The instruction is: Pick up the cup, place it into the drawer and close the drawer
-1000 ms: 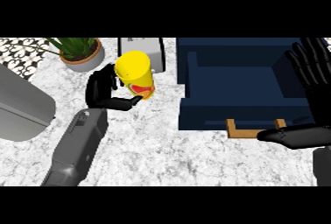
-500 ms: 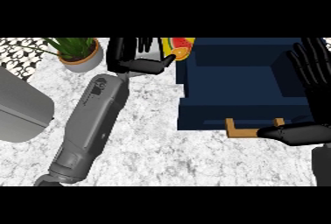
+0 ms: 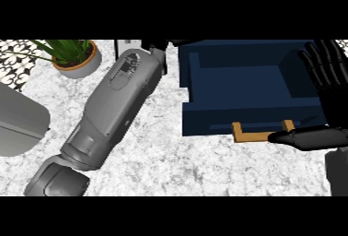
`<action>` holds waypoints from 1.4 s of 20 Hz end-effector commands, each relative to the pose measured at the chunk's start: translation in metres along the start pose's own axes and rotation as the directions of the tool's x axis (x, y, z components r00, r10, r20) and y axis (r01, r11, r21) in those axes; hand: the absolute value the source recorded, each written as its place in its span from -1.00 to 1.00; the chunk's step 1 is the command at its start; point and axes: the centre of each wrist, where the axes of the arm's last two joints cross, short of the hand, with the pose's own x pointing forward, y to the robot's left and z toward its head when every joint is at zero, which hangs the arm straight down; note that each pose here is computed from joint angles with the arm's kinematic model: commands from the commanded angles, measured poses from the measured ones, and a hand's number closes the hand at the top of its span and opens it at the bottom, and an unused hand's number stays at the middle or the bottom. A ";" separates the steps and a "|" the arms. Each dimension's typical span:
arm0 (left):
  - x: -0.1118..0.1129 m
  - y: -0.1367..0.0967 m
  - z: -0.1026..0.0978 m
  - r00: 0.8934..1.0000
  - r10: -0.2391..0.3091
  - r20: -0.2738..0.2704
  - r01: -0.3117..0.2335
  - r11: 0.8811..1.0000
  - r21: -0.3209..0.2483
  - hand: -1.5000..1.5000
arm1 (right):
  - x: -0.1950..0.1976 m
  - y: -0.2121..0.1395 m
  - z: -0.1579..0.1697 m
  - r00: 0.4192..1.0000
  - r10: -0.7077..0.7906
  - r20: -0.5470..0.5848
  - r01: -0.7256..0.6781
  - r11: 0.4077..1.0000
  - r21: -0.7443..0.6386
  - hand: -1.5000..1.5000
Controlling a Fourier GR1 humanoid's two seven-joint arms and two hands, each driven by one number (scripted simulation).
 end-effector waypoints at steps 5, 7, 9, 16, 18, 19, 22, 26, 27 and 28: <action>-0.018 -0.016 -0.003 0.974 -0.139 -0.178 0.142 0.990 0.002 1.00 | 0.000 0.017 0.000 1.000 -0.021 0.014 0.021 0.999 0.026 -1.00; -0.013 -0.021 -0.008 0.964 -0.162 -0.209 0.153 0.987 -0.058 1.00 | 0.002 0.012 -0.007 0.999 -0.041 0.031 0.039 0.998 0.052 -1.00; -0.030 -0.017 0.004 0.946 -0.196 -0.258 0.178 0.980 -0.092 1.00 | 0.011 0.016 -0.017 0.999 -0.021 0.036 0.018 0.997 0.080 -1.00; -0.046 -0.017 0.016 0.919 -0.258 -0.298 0.202 0.957 -0.207 1.00 | 0.005 0.031 -0.030 0.997 -0.032 0.063 0.025 0.994 0.108 -1.00; -0.051 -0.015 0.020 0.925 -0.246 -0.290 0.199 0.963 -0.182 -1.00 | 0.012 0.022 -0.025 0.996 -0.049 0.069 0.039 0.990 0.136 -1.00; -0.054 -0.014 0.024 0.930 -0.212 -0.300 0.167 0.971 -0.170 -1.00 | 0.013 0.033 -0.029 0.995 -0.076 0.067 0.065 0.986 0.156 -1.00; -0.062 -0.011 0.032 0.953 -0.135 -0.271 0.107 0.988 -0.114 -1.00 | 0.012 0.042 -0.031 0.987 -0.142 0.072 0.120 0.962 0.246 -1.00; -0.046 -0.016 0.021 0.979 0.009 -0.205 -0.025 0.997 -0.077 -1.00 | 0.017 0.054 -0.036 0.974 -0.214 0.080 0.161 0.892 0.423 1.00; -0.049 -0.015 0.025 0.980 0.052 -0.190 -0.069 0.994 -0.080 -1.00 | 0.013 0.065 -0.033 0.971 -0.230 0.064 0.173 0.863 0.475 1.00; -0.038 -0.018 0.018 0.983 0.097 -0.153 -0.110 0.990 -0.084 -1.00 | 0.014 0.063 -0.035 0.965 -0.256 0.061 0.189 0.835 0.516 1.00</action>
